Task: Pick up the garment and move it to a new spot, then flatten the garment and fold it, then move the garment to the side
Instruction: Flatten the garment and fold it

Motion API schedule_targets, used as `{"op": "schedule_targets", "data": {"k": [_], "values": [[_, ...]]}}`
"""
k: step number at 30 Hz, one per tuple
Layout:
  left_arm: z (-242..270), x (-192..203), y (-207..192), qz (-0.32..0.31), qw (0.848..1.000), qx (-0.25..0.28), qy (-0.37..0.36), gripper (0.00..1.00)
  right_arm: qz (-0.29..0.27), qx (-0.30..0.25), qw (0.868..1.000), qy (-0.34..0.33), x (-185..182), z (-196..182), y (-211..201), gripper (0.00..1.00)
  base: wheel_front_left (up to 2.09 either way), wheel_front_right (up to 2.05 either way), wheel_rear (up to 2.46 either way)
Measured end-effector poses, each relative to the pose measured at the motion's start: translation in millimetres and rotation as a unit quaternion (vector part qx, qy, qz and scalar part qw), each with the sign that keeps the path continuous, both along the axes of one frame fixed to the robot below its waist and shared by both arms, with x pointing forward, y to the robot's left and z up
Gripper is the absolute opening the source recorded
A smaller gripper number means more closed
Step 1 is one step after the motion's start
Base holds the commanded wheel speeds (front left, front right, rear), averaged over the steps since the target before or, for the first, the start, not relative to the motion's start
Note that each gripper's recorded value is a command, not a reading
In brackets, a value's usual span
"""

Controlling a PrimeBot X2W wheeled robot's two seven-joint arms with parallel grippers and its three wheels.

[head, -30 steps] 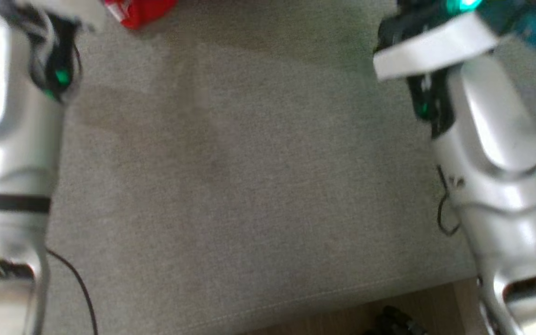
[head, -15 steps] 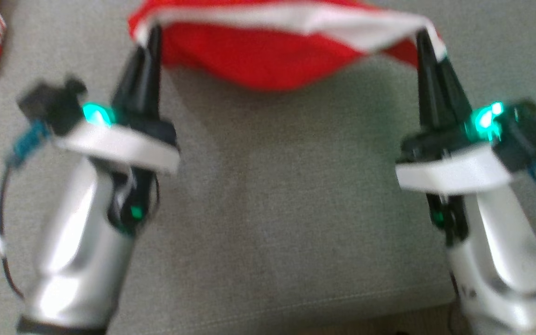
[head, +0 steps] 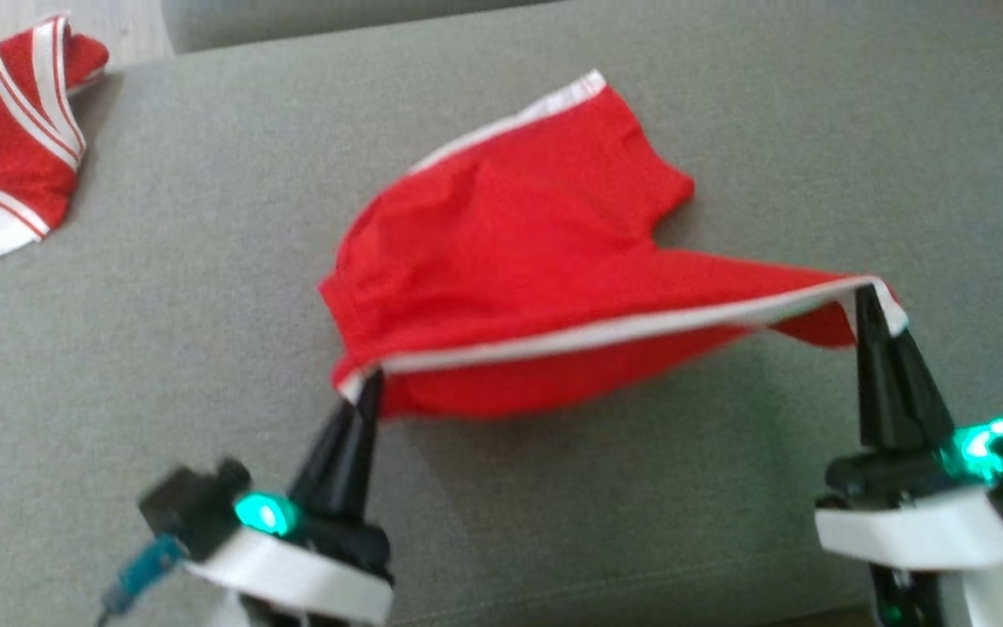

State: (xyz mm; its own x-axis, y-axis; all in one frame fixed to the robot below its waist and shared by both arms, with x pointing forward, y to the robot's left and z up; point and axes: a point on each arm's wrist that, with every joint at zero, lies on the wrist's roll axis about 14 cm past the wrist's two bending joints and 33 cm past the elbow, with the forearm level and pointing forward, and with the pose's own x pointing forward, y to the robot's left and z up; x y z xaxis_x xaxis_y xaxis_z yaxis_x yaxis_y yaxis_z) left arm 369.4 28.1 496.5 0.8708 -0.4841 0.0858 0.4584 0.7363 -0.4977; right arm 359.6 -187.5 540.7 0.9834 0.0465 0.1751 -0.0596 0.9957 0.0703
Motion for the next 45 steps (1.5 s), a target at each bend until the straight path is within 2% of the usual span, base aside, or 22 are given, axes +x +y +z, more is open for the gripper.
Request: {"op": "schedule_targets", "data": {"k": [7, 15, 19, 23, 33, 45], "values": [[-13.1, -35.5, -13.7, -0.025, 0.998, -0.013, 0.047, 0.0, -0.007, 0.002, 0.999, 0.036, -22.4, -9.5, -2.5, 0.0, 0.0, 0.0, 0.0], [-33.7, -42.6, -20.2, -0.031, 0.994, -0.028, 0.104, 0.0, -0.004, 0.006, 0.996, 0.084, -12.0, -40.2, -7.7, 0.0, 0.0, 0.0, 0.0], [-40.4, -29.9, -16.6, -0.018, 0.992, -0.037, 0.121, 0.0, 0.012, -0.01, 0.996, 0.083, 18.0, -42.1, -8.7, 0.0, 0.0, 0.0, 0.0], [-40.8, -0.6, -12.6, -0.006, 0.992, -0.034, 0.122, 0.0, 0.041, -0.03, 0.995, 0.09, 56.0, -43.7, -0.8, 0.0, 0.0, 0.0, 0.0], [-65.8, 56.7, 12.0, 0.052, 0.982, -0.026, 0.182, 0.0, 0.11, -0.091, 0.979, 0.148, 147.5, -68.5, 31.9, 0.0, 0.0, 0.0, 0.0], [-76.6, 80.3, 6.7, 0.054, 0.976, -0.024, 0.208, 0.0, 0.13, -0.12, 0.957, 0.231, 202.0, -116.0, 48.6, 0.0, 0.0, 0.0, 0.0]]}}
